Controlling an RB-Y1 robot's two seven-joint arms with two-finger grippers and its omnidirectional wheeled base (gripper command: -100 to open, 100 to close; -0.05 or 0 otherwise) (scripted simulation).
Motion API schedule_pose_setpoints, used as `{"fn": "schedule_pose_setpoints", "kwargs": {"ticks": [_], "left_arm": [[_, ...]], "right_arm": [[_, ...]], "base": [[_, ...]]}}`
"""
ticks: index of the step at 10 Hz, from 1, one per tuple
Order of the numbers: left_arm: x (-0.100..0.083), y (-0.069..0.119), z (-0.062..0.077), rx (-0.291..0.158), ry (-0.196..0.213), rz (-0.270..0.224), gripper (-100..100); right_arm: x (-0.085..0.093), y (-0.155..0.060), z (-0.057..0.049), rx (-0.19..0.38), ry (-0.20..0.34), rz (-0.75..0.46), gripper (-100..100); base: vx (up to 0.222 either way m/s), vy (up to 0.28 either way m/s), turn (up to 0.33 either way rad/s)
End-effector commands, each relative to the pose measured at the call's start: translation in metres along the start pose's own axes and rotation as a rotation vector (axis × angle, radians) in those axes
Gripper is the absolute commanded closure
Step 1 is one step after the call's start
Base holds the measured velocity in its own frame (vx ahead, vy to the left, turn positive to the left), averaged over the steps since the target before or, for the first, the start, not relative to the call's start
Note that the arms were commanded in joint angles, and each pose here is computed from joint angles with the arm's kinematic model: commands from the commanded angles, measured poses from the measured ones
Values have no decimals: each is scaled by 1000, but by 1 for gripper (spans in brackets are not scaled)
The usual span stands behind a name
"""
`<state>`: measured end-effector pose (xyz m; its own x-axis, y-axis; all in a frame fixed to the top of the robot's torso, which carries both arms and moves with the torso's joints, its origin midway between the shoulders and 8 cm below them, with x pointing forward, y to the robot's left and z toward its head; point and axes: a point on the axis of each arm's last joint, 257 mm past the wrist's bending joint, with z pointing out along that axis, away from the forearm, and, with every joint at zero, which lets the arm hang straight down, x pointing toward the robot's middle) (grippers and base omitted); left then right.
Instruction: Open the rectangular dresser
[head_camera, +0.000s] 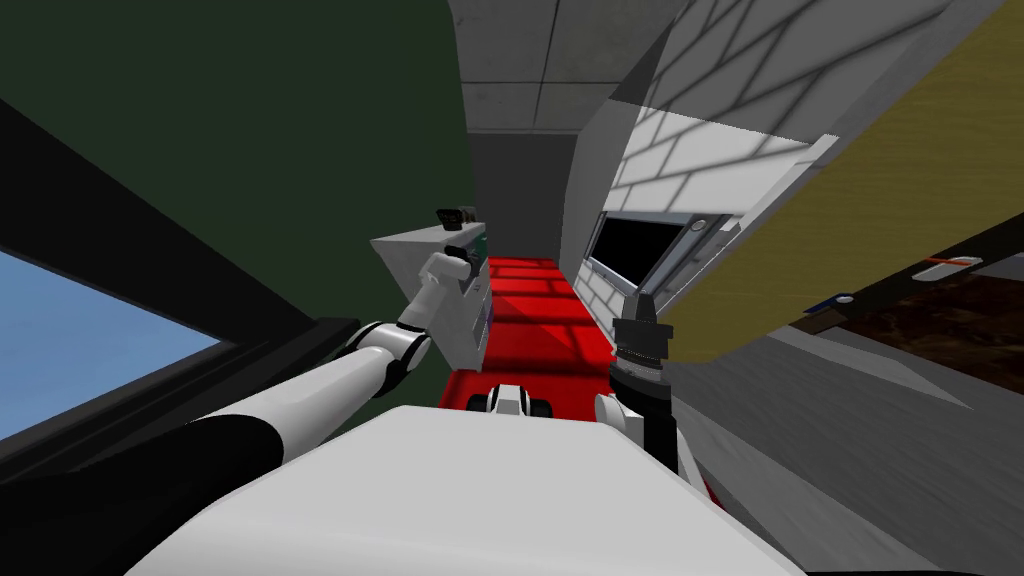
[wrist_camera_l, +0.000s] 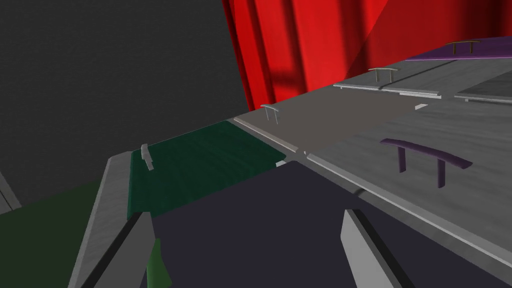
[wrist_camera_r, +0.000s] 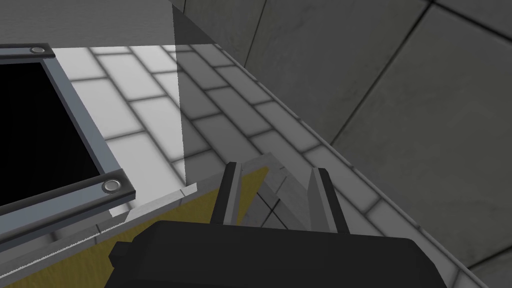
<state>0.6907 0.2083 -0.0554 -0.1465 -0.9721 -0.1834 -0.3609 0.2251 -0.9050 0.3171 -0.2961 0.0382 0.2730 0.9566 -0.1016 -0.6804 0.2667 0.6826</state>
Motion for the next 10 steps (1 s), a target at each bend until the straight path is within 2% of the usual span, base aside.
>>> {"fn": "schedule_pose_setpoints", "kwargs": {"ticks": [1, 2, 3, 4, 5, 7, 8, 10], "left_arm": [[-5, -4, 1, -57, -9, 3, -100], [-11, -4, 2, -94, -19, 3, -100], [-11, -6, 1, -99, -18, 4, -100], [-16, -8, 0, -137, -28, 3, -100], [-16, -10, -1, -140, -28, 4, -100], [-28, -14, -4, -202, -47, 0, -100], [-28, -16, -6, -211, -48, 0, -100], [-40, -21, -13, -269, -68, -8, -100]], "right_arm": [[0, 0, 0, 0, 0, 0, 0], [0, 0, 0, 0, 0, 0, 0], [0, 0, 0, 0, 0, 0, 0], [0, 0, 0, 0, 0, 0, 0], [0, 0, 0, 0, 0, 0, 0], [0, 0, 0, 0, 0, 0, 0], [0, 0, 0, 0, 0, 0, 0], [0, 0, 0, 0, 0, 0, 0]], "base": [[15, 25, -24], [19, 24, -49], [17, 20, -28], [16, 21, -40], [16, 20, -22], [24, 29, -51], [16, 23, -19], [12, 19, -48]]}}
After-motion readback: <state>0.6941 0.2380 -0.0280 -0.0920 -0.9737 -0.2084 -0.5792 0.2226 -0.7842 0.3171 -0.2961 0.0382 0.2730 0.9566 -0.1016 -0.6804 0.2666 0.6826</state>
